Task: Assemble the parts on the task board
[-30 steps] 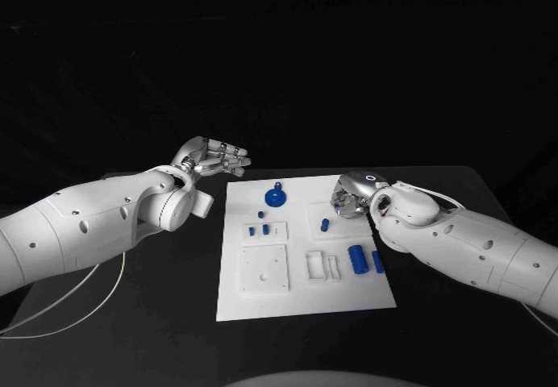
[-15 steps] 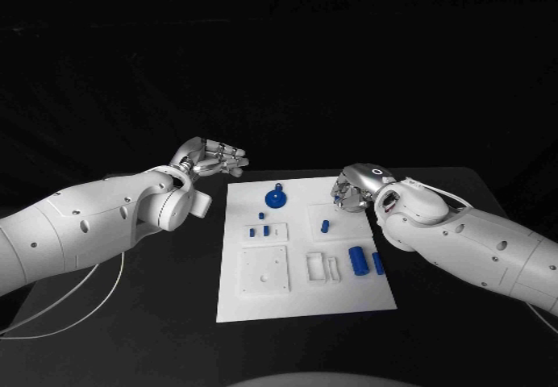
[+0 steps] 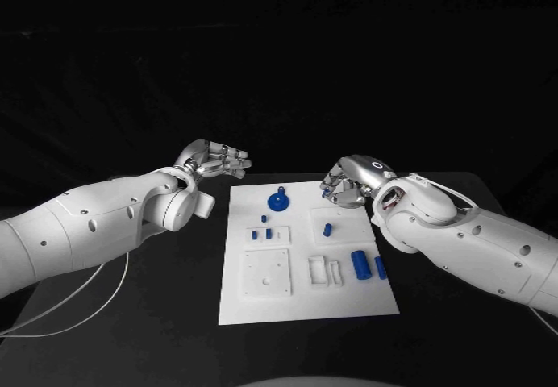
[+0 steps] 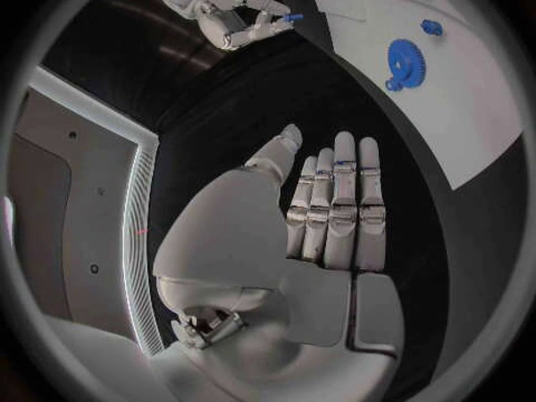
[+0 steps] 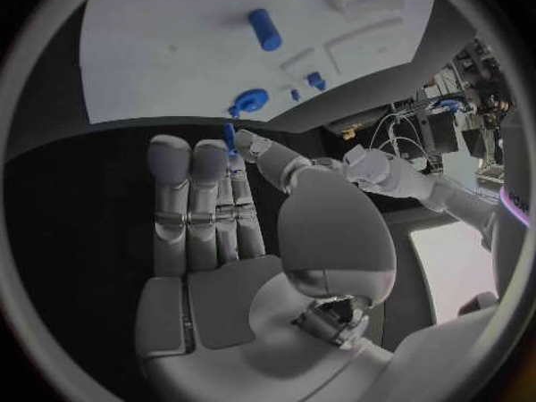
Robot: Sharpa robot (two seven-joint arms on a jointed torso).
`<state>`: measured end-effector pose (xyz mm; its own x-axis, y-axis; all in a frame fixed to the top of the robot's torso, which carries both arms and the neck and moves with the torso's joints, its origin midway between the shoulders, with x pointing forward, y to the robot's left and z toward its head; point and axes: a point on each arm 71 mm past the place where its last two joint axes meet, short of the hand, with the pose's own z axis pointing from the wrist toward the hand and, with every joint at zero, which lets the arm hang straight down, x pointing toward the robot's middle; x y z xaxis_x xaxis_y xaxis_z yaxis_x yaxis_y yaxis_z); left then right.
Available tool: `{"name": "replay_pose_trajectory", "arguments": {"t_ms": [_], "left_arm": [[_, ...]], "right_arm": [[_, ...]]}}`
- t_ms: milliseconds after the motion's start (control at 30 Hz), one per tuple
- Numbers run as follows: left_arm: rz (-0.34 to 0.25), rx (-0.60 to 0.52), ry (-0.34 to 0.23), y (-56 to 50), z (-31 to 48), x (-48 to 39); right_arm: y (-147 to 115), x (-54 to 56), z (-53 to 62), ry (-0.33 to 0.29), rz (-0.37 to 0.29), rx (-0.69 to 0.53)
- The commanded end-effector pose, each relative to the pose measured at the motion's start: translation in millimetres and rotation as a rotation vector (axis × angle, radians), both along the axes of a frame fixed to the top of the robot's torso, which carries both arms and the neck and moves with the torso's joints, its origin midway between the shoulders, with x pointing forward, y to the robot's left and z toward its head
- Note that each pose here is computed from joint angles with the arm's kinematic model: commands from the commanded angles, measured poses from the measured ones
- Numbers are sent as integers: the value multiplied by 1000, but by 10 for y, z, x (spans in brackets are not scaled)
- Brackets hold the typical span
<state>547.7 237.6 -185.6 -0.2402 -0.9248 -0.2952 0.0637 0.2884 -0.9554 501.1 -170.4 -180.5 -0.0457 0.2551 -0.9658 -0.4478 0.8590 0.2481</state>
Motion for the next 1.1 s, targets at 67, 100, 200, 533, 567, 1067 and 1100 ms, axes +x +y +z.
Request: {"name": "replay_pose_trajectory", "arguments": {"t_ms": [67, 100, 200, 533, 567, 1067, 1100], "left_arm": [[-8, -14, -4, -26, 15, 14], [-8, -14, -4, -27, 15, 16], [-7, -15, -5, -35, 14, 20], [-13, -18, -7, -79, 14, 24], [-14, -19, -7, -85, 14, 24], [-24, -23, -8, -140, 16, 18], [-25, -24, -8, -143, 16, 18]], "right_arm": [[191, -139, 42, 12, 74, 39], [232, -174, 43, 14, 88, 42], [348, -278, 32, 19, 129, 43], [634, -593, -165, 44, 237, 1], [659, -622, -195, 47, 246, -6], [824, -824, -580, 83, 282, -82], [831, -828, -591, 83, 282, -84]]}}
